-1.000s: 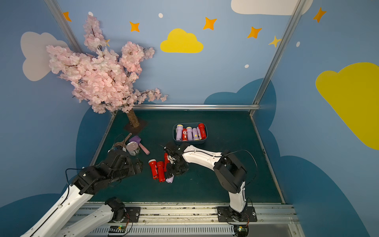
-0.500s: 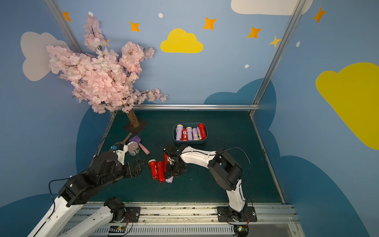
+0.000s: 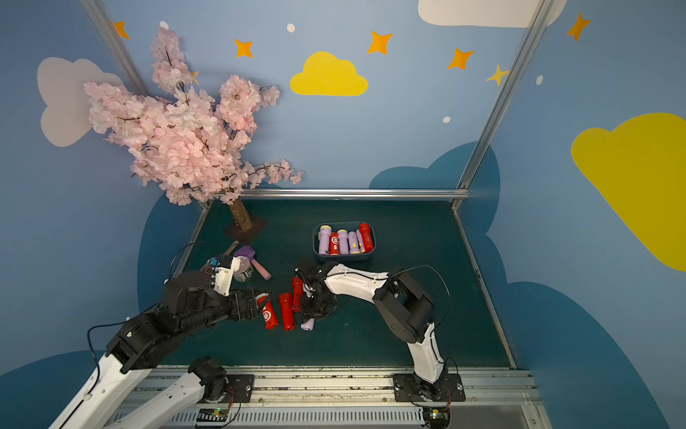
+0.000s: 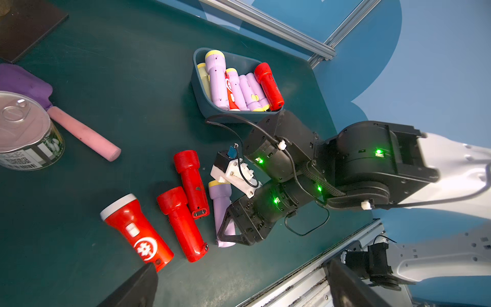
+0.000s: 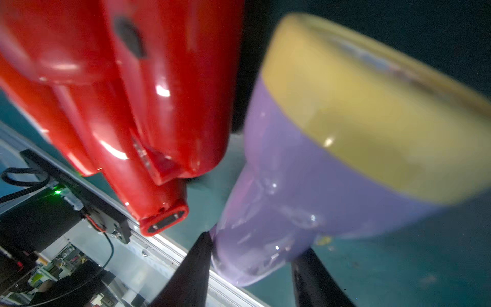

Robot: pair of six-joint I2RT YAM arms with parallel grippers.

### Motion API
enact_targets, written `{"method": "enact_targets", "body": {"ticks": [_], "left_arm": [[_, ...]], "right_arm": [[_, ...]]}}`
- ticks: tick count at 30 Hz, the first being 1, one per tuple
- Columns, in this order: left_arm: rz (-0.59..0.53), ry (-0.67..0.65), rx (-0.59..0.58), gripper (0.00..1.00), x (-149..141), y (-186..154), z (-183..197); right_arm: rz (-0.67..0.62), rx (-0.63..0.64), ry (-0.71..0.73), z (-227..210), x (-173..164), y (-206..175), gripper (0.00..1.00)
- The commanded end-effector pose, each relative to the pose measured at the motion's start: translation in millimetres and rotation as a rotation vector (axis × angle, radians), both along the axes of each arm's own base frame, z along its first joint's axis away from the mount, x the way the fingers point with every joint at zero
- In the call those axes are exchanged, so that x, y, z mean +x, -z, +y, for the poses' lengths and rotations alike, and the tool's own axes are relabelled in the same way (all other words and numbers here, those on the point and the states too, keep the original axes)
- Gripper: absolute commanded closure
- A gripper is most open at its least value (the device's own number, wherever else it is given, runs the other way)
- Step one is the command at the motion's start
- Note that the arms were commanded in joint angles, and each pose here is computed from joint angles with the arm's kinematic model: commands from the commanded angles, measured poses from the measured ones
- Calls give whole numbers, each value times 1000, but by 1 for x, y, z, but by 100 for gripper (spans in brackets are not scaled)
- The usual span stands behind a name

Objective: Put the flashlights into the storage boxes
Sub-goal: Pick up the flashlight from the center of the board, then place the flashlight at the storage box.

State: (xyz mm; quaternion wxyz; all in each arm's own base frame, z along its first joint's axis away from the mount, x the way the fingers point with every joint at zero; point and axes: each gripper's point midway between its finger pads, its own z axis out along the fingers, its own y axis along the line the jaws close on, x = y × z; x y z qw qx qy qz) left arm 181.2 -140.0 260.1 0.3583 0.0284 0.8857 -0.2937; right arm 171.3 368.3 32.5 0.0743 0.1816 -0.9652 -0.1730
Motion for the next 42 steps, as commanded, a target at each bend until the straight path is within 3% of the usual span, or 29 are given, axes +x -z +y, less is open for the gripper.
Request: {"method": "enact_targets", "body": {"ticks": [1, 3, 9, 17, 26, 36, 42], "left_arm": [[-44, 17, -5, 1, 4, -11, -3], [-52, 18, -2, 1, 8, -12, -5], [-63, 26, 12, 1, 19, -11, -11], [-105, 13, 27, 1, 38, -15, -17], [-129, -52, 81, 1, 66, -14, -14], [-144, -203, 77, 1, 99, -9, 8], [-124, -198, 78, 1, 118, -2, 4]], "right_arm": [[-50, -246, -2, -48, 9, 21, 52], [-70, -297, -12, -61, 11, 22, 52], [-69, -289, -46, -65, 13, 24, 53], [-69, -309, -81, -76, 19, 14, 72], [-109, -286, -93, -93, 30, -30, 75], [-217, -247, -29, -119, 76, -99, 75], [-258, -234, 23, -125, 118, -114, 75]]}}
